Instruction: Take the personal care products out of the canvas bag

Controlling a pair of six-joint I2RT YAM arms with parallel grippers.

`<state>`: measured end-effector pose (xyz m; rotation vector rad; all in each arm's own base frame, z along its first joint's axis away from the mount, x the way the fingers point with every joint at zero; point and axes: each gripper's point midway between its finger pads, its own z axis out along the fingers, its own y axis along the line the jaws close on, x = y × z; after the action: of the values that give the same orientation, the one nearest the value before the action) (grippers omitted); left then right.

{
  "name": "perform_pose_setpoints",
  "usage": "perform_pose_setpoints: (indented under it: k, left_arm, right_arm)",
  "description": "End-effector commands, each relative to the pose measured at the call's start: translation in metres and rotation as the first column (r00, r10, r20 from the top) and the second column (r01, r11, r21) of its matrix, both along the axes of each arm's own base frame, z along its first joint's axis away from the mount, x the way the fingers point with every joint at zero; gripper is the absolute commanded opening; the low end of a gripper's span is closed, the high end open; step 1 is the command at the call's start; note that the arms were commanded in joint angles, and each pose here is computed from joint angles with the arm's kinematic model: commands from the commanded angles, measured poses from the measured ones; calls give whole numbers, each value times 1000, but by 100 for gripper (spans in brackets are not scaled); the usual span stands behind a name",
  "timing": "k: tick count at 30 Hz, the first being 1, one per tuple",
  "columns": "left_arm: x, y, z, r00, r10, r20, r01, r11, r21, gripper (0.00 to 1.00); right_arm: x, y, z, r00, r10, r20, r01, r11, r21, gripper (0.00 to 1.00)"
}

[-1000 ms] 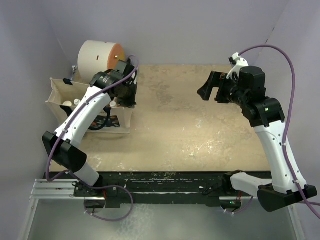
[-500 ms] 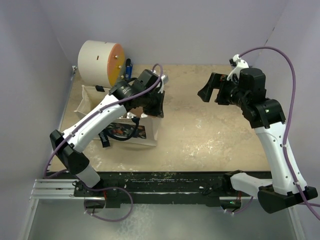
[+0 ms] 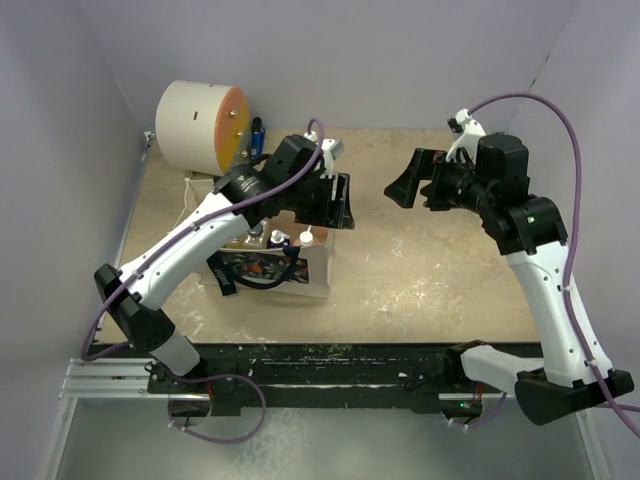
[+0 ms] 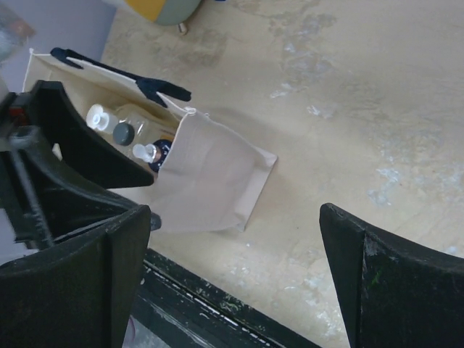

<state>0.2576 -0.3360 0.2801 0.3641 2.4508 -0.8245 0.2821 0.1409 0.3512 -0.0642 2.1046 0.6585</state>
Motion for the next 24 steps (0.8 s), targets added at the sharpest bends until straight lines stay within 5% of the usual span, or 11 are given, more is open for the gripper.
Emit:
perform_pose_setpoints:
  k: [1,8,11,16,24]
  left_arm:
    - [-17,32,65,988,43,146,-32,996,-78,72]
    - [-49,99,68,972,191,134,-190,982,-14,100]
    - [-61,129,63,940,331,80,-333,943,9,99]
    - [-76,175,33,779,626,-45,-621,779,88,99]
    - [-61,167,-4,676,719,-163,-718,692,78,100]
  right_arm:
    - [2,25,8,988,147,37,-149,987,53,100]
    - [1,70,-17,957,285,-44,-283,957,59,100]
    - [-1,97,-35,939,326,-108,-324,945,34,100]
    - [-4,125,-55,920,353,-173,-353,935,26,100]
    - [-13,142,-82,906,351,-237,-371,928,-45,100]
